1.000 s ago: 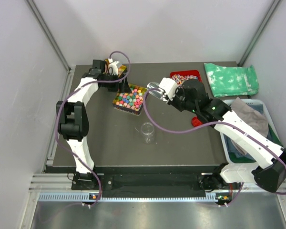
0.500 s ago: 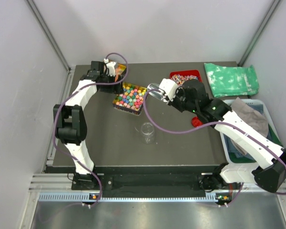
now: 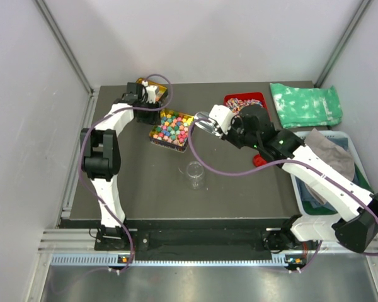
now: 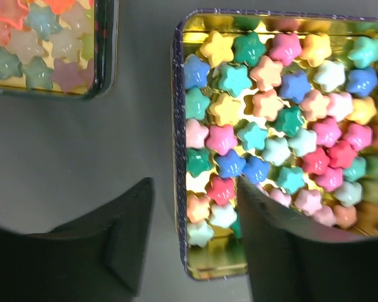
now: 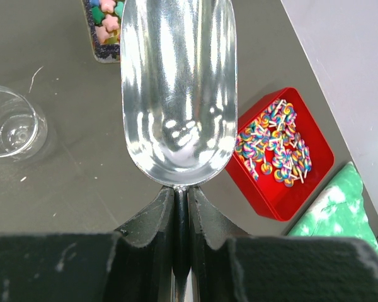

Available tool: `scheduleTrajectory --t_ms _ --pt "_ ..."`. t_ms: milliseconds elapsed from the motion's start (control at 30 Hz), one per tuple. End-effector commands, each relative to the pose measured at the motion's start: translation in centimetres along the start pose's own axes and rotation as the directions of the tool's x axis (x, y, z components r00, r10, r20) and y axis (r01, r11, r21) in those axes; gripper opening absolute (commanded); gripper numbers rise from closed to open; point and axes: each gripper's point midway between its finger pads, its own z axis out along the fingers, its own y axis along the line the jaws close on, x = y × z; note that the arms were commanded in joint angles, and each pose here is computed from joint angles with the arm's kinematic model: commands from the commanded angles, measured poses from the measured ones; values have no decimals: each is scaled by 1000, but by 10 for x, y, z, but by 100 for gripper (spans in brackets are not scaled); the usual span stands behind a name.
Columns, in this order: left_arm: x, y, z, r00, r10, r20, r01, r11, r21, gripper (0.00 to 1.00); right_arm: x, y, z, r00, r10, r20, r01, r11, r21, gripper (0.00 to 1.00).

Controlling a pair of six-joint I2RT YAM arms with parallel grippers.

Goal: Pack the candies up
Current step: Scoop the fake candies from the storage box.

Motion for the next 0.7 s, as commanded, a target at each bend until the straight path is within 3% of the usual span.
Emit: scheduleTrajectory --t_ms 0,667 --pt "-29 3 2 997 47 66 -45 999 -25 54 -20 -11 -4 998 5 57 -6 1000 18 0" --pt "-27 15 32 997 70 38 -67 995 -73 40 -21 -8 -5 998 14 66 -15 1000 5 0"
